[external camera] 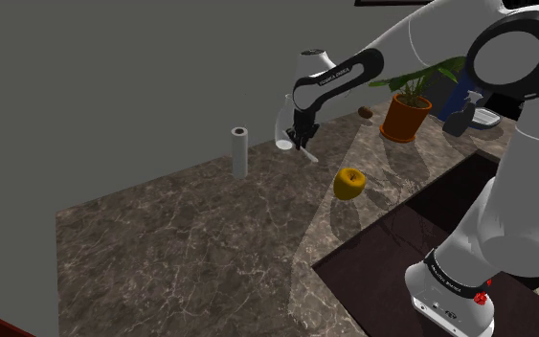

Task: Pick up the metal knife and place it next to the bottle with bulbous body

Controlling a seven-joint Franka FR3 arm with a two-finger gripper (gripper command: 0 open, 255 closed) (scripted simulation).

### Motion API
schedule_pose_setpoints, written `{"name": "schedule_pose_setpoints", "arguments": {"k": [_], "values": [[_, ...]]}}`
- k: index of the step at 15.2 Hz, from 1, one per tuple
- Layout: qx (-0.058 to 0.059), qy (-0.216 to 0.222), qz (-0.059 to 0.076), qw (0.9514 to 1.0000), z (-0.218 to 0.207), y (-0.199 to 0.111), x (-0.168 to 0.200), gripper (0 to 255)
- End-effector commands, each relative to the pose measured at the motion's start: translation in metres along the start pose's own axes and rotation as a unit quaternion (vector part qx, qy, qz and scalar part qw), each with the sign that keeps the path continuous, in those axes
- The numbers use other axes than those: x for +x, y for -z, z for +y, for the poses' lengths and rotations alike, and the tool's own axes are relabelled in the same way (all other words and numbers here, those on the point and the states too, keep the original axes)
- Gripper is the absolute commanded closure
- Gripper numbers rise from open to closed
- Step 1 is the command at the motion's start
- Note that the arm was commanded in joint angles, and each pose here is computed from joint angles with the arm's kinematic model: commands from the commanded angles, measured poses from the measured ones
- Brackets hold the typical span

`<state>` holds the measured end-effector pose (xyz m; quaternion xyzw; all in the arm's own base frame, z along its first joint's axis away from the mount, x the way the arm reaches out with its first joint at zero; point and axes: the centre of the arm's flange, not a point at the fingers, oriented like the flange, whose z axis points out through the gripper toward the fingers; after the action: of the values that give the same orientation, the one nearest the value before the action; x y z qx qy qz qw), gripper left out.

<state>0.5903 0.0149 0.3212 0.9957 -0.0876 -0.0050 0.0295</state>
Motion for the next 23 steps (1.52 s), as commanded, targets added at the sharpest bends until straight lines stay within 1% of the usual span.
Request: {"name": "schedule_pose_setpoints", "arguments": {"k": [1,22,23], "values": [[0.000,0.000,0.000,1.0000,-0.001,-0.010,0.000,255],[0.000,0.000,0.000,1.0000,-0.008,-0.123,0.000,255],[0.000,0.000,0.000,1.0000,-0.008,-0.123,0.000,255]]}}
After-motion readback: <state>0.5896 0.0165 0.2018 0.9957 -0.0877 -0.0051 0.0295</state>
